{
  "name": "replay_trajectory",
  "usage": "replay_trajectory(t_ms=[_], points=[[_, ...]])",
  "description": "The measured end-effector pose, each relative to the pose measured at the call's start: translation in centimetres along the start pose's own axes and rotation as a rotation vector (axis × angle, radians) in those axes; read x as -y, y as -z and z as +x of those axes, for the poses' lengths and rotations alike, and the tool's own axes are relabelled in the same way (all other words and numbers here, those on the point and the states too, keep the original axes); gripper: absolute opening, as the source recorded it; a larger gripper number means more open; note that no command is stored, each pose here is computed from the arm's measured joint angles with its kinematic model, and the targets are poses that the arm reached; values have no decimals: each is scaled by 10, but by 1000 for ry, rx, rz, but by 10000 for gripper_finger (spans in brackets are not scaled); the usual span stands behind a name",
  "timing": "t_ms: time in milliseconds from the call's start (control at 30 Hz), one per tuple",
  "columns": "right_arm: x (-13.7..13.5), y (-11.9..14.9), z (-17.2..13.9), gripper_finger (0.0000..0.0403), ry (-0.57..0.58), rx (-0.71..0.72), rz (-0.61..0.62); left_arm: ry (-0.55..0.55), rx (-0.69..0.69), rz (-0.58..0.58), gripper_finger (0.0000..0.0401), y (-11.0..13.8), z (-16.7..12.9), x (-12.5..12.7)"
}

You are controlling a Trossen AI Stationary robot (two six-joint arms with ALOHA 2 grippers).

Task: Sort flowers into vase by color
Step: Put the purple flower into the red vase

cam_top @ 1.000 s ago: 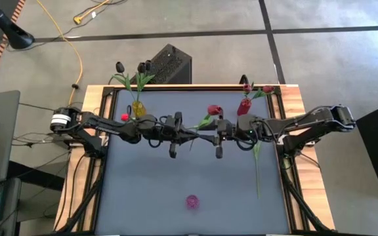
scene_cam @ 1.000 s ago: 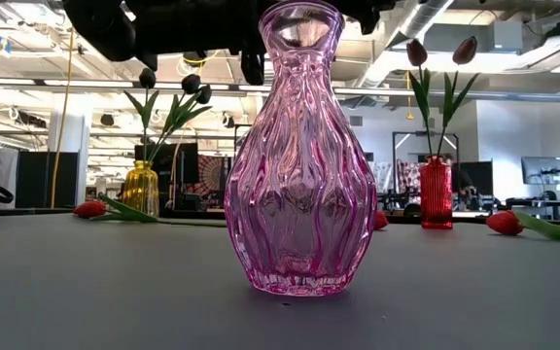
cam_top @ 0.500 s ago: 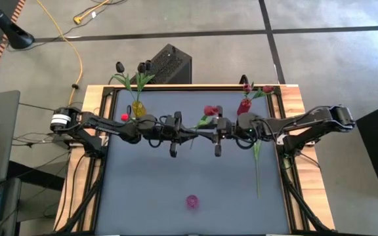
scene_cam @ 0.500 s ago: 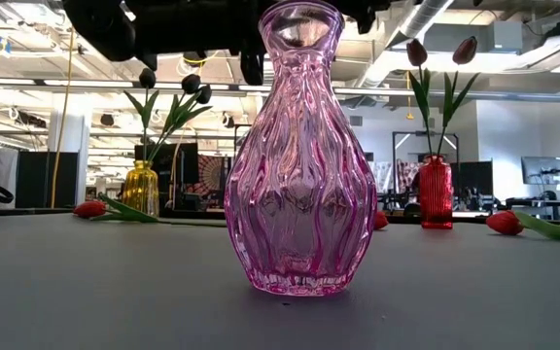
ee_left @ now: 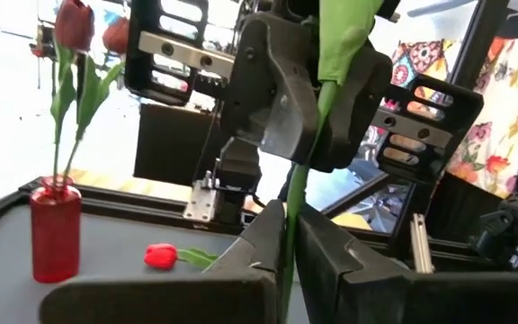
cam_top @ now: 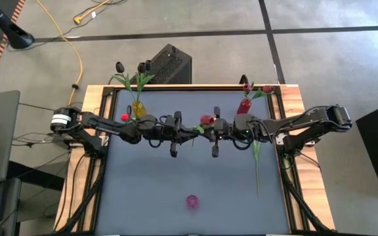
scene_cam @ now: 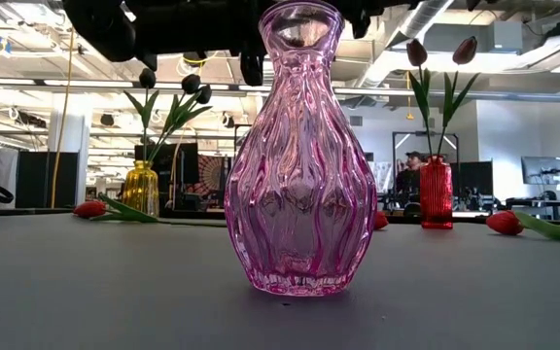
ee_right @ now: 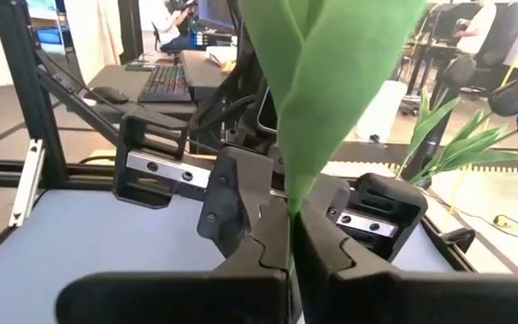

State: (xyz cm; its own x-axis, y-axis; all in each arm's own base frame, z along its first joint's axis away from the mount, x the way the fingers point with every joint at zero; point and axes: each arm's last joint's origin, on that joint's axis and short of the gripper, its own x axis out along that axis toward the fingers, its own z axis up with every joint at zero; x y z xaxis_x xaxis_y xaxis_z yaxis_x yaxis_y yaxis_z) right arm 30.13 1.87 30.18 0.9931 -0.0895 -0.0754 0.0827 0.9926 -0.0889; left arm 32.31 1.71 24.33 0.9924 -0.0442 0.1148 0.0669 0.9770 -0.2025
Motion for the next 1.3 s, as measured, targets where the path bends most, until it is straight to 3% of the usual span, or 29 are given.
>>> replay_trajectory(t_ms=[200, 367, 500, 900, 1067, 1300], points=[[3, -3, -16, 33, -7, -81, 11, 2, 8, 68, 63, -1, 0, 0], [9, -14, -51, 27, 20, -160, -1, -22, -10, 74, 120, 1, 0, -2], [12, -25, -81, 28, 38, -172, 4, -45, -41, 58, 142, 3, -1, -7], [22, -74, -140, 30, -19, 203, 31, -130, -77, 51, 142, 6, -2, -16], [34, -91, -150, 29, 73, 384, -29, -136, -77, 53, 142, 6, -2, -16], [64, -107, -153, 29, 294, 575, -96, -133, -79, 43, 142, 6, -2, -16]])
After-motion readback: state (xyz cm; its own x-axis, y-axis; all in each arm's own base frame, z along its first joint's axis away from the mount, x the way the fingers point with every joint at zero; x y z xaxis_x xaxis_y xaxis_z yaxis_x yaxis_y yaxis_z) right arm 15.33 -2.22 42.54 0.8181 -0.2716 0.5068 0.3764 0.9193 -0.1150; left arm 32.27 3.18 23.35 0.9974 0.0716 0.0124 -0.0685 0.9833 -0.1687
